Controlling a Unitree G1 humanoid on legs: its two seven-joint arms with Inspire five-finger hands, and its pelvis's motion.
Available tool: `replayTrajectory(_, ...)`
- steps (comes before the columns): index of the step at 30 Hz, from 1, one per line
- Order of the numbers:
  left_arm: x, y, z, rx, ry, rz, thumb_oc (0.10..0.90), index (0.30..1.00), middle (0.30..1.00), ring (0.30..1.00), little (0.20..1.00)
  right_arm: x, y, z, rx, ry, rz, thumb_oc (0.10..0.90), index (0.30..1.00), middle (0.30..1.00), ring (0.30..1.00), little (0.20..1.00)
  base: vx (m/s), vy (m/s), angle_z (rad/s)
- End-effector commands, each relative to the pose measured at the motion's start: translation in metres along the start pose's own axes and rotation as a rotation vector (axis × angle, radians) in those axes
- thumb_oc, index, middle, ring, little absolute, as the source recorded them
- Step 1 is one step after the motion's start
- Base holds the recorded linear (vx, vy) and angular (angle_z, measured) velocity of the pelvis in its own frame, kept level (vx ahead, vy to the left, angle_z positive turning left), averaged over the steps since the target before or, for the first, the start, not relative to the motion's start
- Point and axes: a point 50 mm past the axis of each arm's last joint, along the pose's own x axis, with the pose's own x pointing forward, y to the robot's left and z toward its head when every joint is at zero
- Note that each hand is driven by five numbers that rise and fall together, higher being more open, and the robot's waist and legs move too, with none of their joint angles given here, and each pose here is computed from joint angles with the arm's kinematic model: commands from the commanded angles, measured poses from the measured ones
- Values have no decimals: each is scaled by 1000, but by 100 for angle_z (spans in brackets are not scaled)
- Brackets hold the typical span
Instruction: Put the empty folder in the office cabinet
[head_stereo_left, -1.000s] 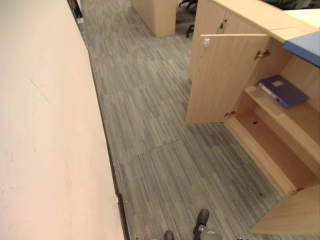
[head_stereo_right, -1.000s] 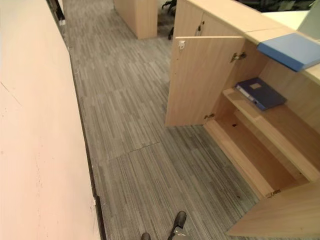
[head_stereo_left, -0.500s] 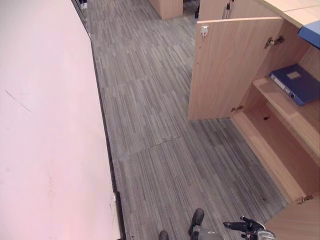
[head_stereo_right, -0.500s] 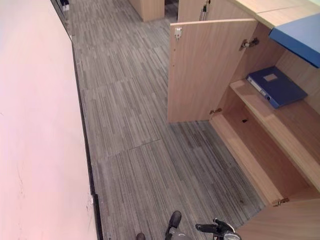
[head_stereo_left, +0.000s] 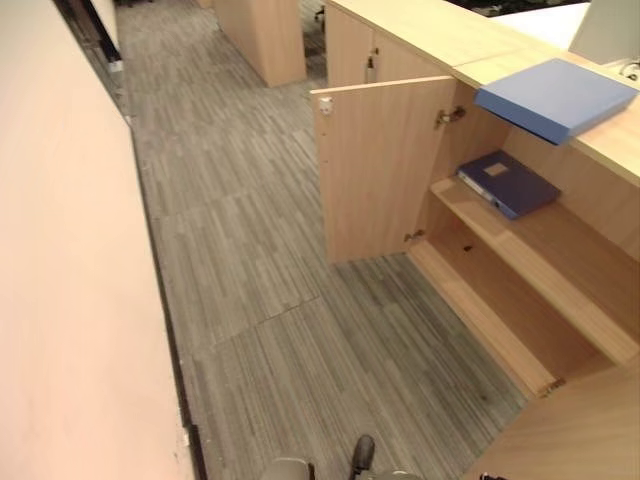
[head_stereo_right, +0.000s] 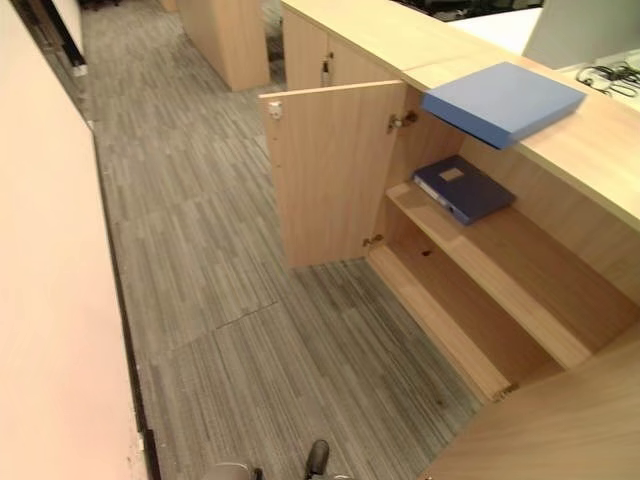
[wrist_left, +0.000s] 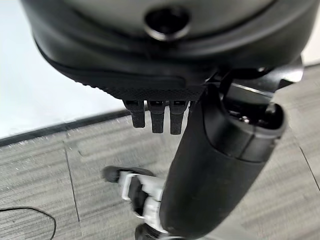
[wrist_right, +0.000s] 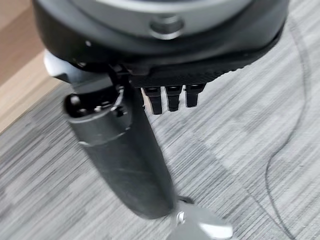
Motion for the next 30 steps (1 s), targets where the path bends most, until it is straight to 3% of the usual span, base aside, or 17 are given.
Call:
replayTrajectory(1, -1, 4, -7, 30, 23, 12, 800, 900, 900, 900, 900, -3, -31, -1, -51, -1, -82, 800, 900, 900, 900, 900, 419, 130, -72)
replayTrajectory(7, -3, 7, -26, 11, 88, 23, 800, 900, 900, 900, 900, -3, -29, -19, -59, 36, -66, 800, 900, 900, 900, 900, 273, 136, -68)
replayTrajectory(16, -2, 9, -15, 95, 51, 29, 800, 900, 900, 900, 900, -5, -29, -44, -69, 131, -49, 800, 900, 900, 900, 900, 234, 296, -66)
replayTrajectory(30, -2, 19, -18, 119, 72, 52, 800, 900, 900, 900, 900, 0, -2, 9, -172, -52, 18, 800, 900, 900, 900, 900, 159, 228, -41)
